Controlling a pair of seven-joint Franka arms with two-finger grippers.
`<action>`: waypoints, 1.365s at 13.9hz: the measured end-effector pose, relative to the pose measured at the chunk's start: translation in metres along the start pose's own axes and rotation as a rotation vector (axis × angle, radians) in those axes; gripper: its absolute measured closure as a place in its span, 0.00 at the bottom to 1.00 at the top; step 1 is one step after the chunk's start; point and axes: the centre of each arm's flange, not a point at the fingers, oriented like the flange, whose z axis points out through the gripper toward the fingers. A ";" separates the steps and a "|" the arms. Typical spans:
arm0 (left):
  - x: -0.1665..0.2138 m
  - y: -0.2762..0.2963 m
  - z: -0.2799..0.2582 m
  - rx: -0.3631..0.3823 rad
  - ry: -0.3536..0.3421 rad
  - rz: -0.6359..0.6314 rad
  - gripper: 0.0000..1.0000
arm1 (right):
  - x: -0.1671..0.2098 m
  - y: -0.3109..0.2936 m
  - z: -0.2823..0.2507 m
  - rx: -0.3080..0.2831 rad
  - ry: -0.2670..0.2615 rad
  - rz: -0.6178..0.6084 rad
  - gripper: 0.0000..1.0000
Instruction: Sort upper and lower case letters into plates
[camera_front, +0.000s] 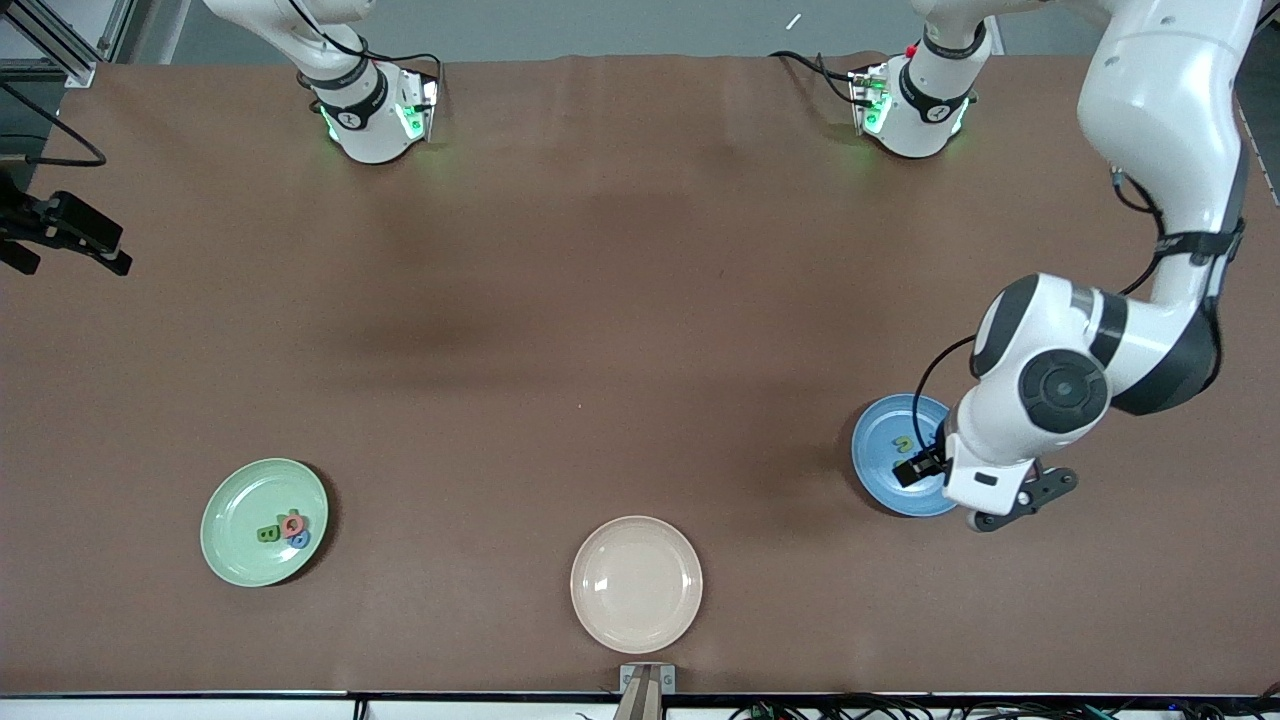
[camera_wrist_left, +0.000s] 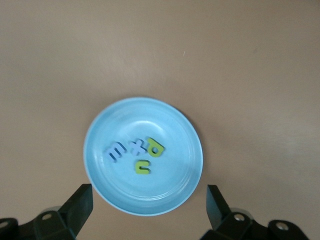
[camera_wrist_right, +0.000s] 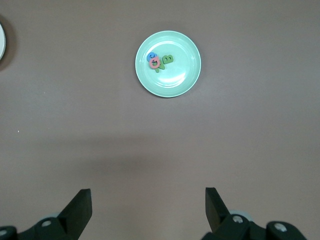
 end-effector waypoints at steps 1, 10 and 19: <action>-0.002 -0.005 -0.024 0.004 0.019 0.047 0.00 | 0.002 0.000 0.002 0.000 -0.001 0.000 0.00; -0.050 -0.038 -0.170 0.012 0.039 0.268 0.00 | 0.004 0.019 -0.008 -0.005 0.018 0.035 0.00; -0.059 -0.100 -0.253 0.014 0.063 0.444 0.00 | 0.007 0.019 -0.006 -0.006 0.017 0.034 0.00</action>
